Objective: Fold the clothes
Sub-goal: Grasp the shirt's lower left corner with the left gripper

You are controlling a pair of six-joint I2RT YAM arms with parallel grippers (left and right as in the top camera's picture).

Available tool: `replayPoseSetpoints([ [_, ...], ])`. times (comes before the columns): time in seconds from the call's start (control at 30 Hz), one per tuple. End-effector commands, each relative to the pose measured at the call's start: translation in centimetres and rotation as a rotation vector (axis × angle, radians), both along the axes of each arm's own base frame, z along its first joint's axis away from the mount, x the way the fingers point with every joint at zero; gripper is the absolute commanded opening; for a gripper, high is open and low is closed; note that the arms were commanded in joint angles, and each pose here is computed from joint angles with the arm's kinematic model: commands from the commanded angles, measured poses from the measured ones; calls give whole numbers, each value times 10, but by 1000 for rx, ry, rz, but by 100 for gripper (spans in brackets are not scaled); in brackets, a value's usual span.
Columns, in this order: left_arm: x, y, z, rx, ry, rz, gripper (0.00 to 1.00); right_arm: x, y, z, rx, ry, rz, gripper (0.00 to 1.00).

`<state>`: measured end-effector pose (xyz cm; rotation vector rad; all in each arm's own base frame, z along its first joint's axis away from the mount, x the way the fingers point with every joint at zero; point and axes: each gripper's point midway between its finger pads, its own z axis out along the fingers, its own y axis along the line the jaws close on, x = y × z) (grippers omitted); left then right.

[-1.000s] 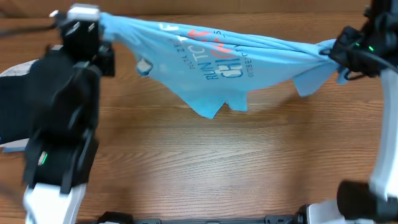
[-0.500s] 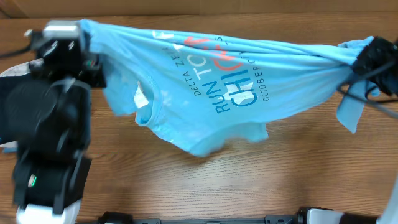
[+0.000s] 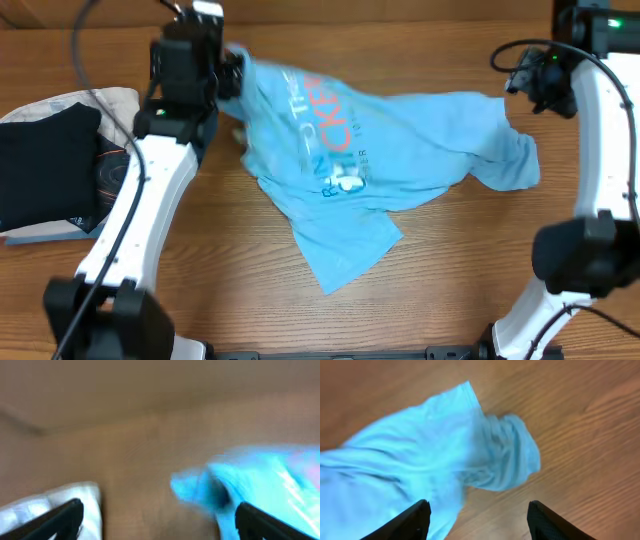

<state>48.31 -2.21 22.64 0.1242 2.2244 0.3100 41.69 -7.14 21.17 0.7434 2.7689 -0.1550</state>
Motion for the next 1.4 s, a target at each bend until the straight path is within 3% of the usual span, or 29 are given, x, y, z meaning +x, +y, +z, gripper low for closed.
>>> replayPoseSetpoints([
  [0.0, -18, -7, 1, -73, 44, 42, 100, -3, -5, 15, -22, -36, -9, 66],
  [0.17, -67, -31, -25, -129, 265, -50, 100, -11, -4, 18, -20, -19, -7, 66],
  [0.4, -160, -83, -64, -479, 696, -69, 100, -16, -3, 17, -21, 5, 9, 66],
  [0.6, -202, -103, -98, -533, 866, -23, 97, -16, -3, 16, -21, 5, 9, 66],
  [0.8, -221, -125, -137, -552, 903, 23, 92, -16, -3, 16, -21, 6, 9, 66],
  [1.03, -214, -149, -156, -628, 831, 81, 89, -17, -3, 16, -20, 9, 9, 66],
  [1.37, -224, -145, -186, -679, 860, 275, 88, -18, -3, 16, -20, 14, 10, 66],
])
